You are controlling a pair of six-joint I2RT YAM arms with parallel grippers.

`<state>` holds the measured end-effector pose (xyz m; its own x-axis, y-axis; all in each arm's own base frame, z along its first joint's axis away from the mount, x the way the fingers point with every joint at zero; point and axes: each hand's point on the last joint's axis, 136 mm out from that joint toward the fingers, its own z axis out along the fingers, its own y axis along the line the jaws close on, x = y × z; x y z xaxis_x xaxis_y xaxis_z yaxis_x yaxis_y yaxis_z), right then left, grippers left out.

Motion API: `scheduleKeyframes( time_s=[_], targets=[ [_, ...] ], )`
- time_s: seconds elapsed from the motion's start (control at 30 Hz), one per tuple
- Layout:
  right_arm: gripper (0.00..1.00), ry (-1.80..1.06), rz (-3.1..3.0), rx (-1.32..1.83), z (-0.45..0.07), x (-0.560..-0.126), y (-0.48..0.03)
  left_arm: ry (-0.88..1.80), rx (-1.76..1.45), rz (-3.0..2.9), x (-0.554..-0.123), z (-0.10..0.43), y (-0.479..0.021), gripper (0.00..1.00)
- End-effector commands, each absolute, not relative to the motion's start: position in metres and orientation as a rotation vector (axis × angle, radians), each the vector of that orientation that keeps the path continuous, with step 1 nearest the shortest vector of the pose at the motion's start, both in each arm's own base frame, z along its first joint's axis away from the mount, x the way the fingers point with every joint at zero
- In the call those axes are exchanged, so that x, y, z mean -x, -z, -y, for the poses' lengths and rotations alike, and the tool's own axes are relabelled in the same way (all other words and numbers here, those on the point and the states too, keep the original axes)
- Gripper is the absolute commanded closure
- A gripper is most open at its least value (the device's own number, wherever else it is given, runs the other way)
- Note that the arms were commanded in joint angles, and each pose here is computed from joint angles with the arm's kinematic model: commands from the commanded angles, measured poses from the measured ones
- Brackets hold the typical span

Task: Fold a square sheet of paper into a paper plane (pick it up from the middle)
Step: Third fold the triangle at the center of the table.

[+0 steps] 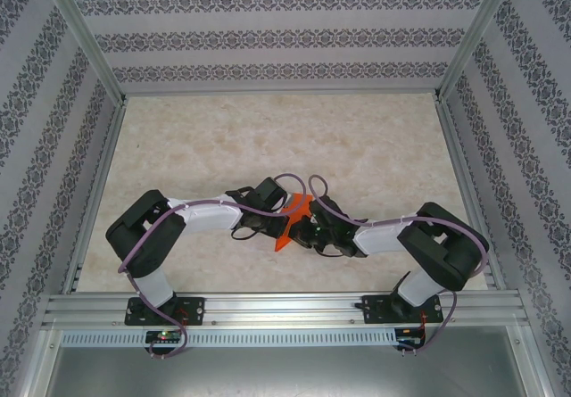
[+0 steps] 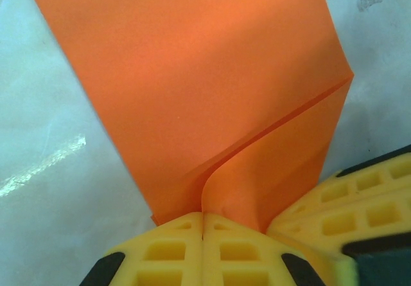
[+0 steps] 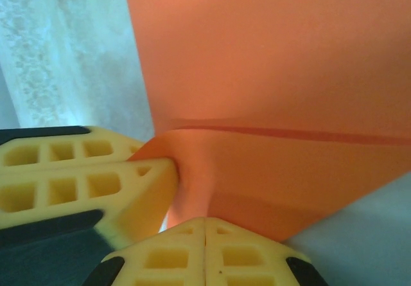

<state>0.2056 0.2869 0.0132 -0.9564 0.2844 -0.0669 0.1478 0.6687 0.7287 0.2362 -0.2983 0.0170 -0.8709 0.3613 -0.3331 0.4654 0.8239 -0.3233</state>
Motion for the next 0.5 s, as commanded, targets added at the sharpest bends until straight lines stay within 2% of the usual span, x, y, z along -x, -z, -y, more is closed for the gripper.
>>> scheduleKeyframes(
  time_s=[0.0, 0.47],
  targets=[
    [0.94, -1.084, -2.709, -0.39, -0.284, -0.21, -0.002, 0.455, -0.599, -2.862, -0.223, 0.27, 0.009, 1.0],
    [0.92, -1.166, -2.586, -0.391, -0.292, -0.197, -0.038, 0.435, -0.626, -2.855, -0.225, 0.27, 0.009, 1.0]
  ],
)
